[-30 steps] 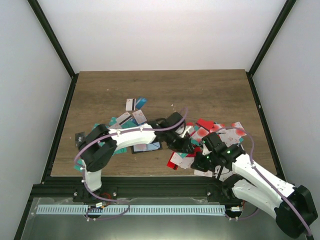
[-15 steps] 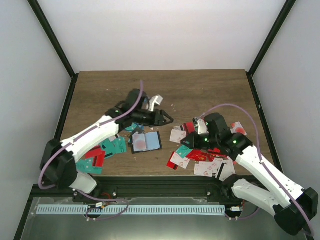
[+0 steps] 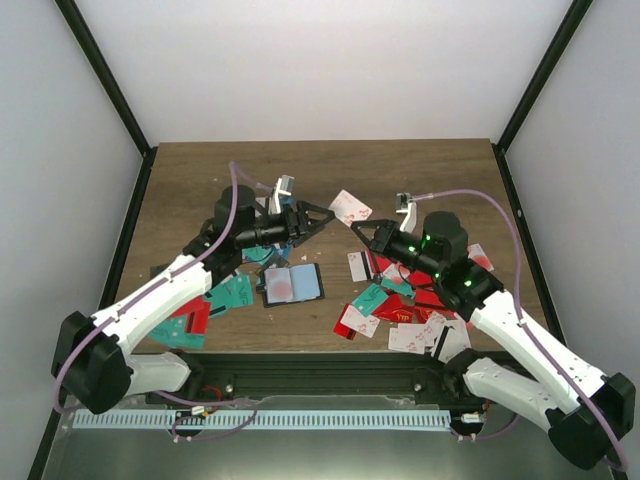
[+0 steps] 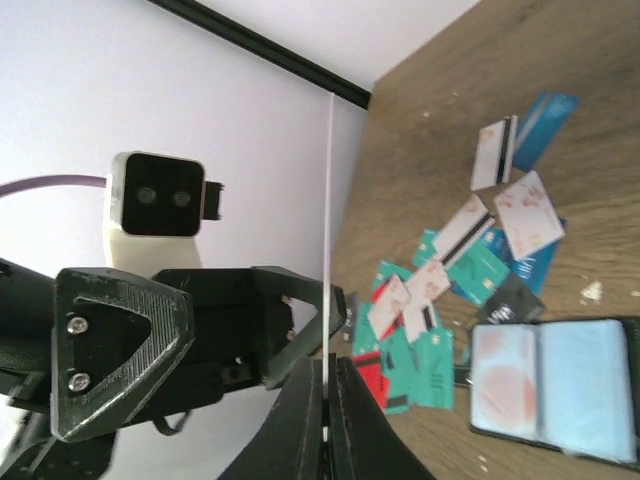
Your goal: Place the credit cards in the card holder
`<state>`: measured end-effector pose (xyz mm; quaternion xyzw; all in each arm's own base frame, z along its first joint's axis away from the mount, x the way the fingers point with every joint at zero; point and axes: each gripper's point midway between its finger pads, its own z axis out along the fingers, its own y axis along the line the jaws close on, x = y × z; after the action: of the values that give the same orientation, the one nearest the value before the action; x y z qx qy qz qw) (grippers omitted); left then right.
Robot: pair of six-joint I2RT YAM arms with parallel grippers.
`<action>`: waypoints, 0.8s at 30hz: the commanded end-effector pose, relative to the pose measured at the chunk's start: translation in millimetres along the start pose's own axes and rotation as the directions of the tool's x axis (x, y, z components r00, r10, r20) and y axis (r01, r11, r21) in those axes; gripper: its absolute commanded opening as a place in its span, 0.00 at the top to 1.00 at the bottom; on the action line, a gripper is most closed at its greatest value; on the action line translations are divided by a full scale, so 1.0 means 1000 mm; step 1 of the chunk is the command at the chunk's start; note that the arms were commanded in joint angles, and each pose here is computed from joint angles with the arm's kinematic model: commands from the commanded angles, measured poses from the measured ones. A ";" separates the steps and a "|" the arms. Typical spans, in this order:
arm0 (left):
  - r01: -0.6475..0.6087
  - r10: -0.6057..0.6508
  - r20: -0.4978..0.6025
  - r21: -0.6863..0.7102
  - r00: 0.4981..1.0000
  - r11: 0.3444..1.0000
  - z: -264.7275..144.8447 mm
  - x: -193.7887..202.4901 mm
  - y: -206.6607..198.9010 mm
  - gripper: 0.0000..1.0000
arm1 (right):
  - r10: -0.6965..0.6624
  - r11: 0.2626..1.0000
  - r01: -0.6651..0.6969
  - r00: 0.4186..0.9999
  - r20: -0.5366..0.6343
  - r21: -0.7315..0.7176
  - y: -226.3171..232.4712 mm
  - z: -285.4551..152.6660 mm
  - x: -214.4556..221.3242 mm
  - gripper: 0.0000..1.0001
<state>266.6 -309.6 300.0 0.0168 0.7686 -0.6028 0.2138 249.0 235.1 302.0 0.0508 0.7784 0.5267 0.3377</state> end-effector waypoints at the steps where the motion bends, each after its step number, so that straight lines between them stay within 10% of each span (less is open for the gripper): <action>1: 0.004 -0.008 0.034 0.123 0.999 0.992 0.005 -0.015 -0.028 0.31 | 0.120 0.979 -0.101 0.988 0.101 -0.176 0.030 0.001 -0.025 0.99; 11: 0.012 -0.023 0.054 0.184 0.998 0.983 0.025 -0.032 -0.034 0.40 | 0.135 0.949 -0.103 0.987 0.087 -0.298 0.052 0.000 -0.028 0.99; 16: -0.011 -0.006 0.088 0.198 0.996 0.980 0.029 -0.043 -0.040 0.82 | 0.140 0.945 -0.118 0.989 0.052 -0.306 0.049 0.002 -0.020 0.99; 21: -0.022 -0.001 0.099 0.229 0.995 0.973 0.029 -0.046 -0.047 0.96 | 0.120 0.944 -0.104 0.992 0.031 -0.312 0.050 0.004 -0.016 0.99; 24: -0.024 0.007 0.085 0.204 0.996 0.979 0.026 -0.044 -0.043 0.96 | 0.085 0.955 -0.088 0.996 -0.023 -0.284 0.046 0.006 -0.008 0.52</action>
<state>297.9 -337.2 340.9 0.0120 0.6974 -0.6780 0.2320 257.7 249.6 334.2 0.0817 0.6915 0.6396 0.3258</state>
